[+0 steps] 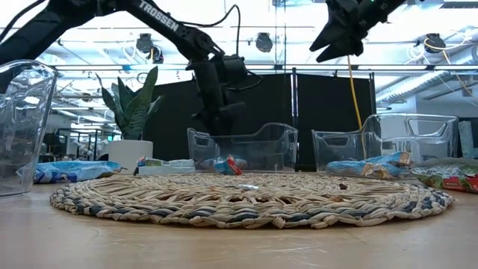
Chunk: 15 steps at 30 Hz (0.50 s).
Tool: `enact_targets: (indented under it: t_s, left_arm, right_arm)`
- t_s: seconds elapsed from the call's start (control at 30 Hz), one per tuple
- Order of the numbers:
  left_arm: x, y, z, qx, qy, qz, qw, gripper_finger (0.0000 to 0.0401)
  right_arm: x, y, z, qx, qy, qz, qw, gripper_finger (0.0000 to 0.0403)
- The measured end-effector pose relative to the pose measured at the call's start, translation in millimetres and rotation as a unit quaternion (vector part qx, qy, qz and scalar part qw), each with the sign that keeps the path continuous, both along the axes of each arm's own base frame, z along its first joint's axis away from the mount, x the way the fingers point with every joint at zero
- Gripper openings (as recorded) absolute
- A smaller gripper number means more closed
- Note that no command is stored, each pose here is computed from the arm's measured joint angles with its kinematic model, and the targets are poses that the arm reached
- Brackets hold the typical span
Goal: Pick and place Granola Bars by type
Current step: Put the top blue granola bar into the top left transparent bin
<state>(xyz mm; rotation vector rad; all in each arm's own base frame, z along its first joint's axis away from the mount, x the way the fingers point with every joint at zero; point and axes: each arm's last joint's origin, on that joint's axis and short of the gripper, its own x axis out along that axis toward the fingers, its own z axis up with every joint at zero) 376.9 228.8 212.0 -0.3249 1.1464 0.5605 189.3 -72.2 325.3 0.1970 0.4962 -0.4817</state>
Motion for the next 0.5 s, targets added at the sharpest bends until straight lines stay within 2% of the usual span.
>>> enact_targets:
  t_s: [0.1,0.23,0.37,0.5]
  left_arm:
    - [0,-1,15,-0.004,0.005,0.006,1.0,0.0239]
    - [0,-17,47,-0.049,0.02,0.016,0.998,0.0277]
    - [1,-49,74,-0.043,0.074,0.052,0.995,0.029]
    - [0,-79,74,-0.067,0.124,0.092,0.986,0.0285]
  right_arm:
    - [0,0,1,-0.006,-0.003,0.003,1.0,0.0263]
    - [1,0,1,-0.015,0.0,0.008,1.0,0.0263]
    - [1,0,1,-0.031,0.009,0.019,0.999,0.0263]
    - [1,0,1,-0.037,0.012,0.023,0.999,0.0263]
